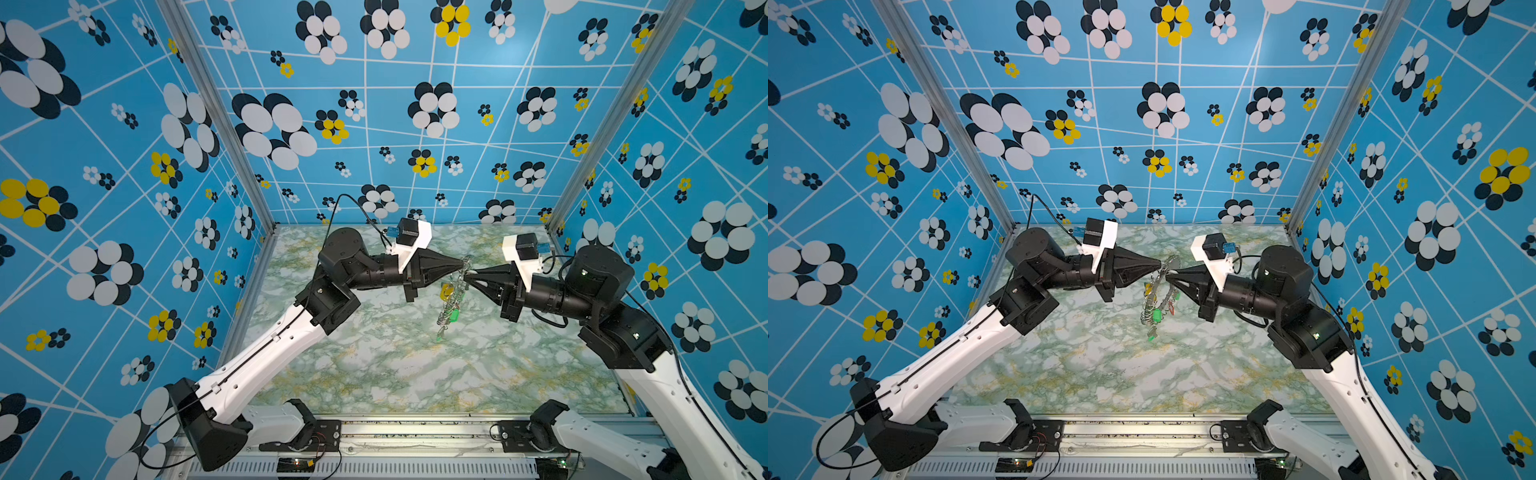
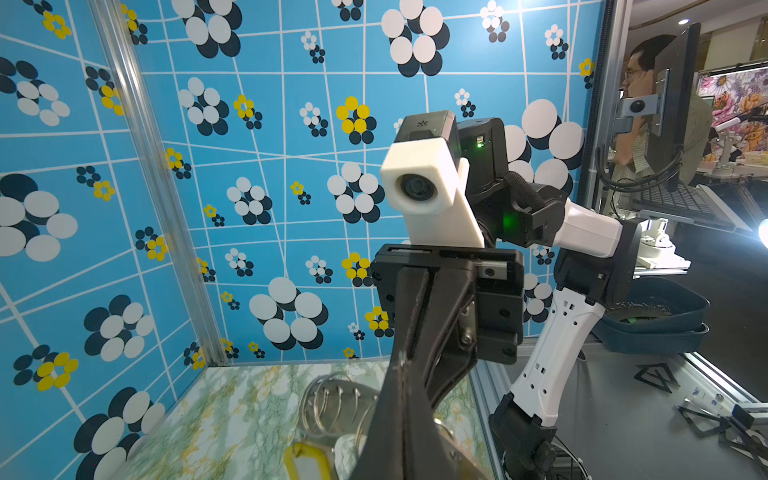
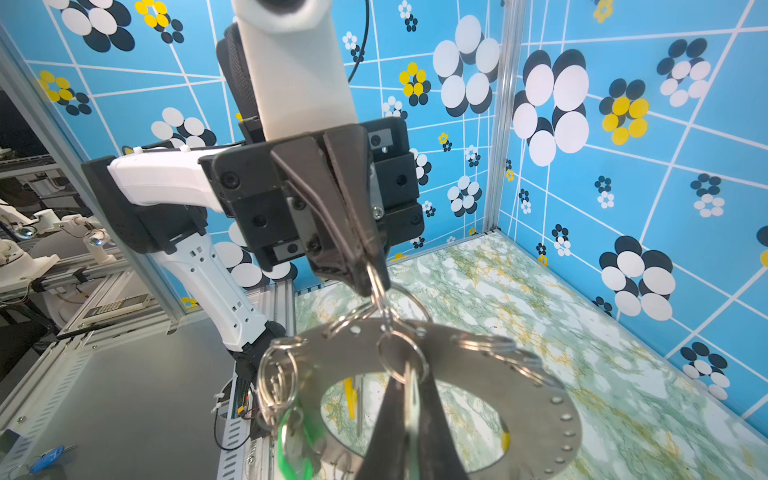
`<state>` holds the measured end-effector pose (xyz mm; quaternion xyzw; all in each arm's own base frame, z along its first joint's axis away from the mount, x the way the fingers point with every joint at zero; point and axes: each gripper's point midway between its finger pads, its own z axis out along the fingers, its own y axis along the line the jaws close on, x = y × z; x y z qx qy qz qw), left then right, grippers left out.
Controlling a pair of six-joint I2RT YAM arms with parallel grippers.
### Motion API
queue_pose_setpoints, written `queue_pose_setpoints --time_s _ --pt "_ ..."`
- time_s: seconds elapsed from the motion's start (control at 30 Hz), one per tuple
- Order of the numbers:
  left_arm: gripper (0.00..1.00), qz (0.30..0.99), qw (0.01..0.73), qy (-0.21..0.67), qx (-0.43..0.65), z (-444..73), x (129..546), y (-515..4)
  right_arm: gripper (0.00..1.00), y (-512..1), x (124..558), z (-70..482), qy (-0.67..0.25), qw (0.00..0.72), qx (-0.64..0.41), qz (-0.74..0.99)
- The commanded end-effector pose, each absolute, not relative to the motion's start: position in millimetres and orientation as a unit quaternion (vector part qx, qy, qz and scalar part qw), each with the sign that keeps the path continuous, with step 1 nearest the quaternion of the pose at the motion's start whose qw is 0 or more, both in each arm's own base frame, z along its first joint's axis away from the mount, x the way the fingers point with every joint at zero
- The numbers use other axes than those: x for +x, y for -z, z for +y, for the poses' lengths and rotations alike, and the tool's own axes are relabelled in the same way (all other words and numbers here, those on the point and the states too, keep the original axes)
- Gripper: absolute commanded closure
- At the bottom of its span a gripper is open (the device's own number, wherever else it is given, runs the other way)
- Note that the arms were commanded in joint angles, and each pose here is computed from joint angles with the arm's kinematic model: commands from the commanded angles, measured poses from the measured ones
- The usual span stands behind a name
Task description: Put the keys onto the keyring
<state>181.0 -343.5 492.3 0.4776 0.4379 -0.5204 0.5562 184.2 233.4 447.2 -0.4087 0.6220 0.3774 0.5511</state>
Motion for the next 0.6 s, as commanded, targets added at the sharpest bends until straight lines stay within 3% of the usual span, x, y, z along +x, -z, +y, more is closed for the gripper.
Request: queue_pose_setpoints --time_s 0.0,0.57 --pt "1.0 0.423 0.576 0.511 0.477 -337.1 175.6 -501.3 1.0 -453.1 172.6 229.4 -0.373 0.551 -0.42 0.617" --pt "1.0 0.437 0.53 0.529 0.499 -350.4 171.5 -484.5 1.0 -458.7 177.0 224.9 -0.347 0.561 -0.422 0.622"
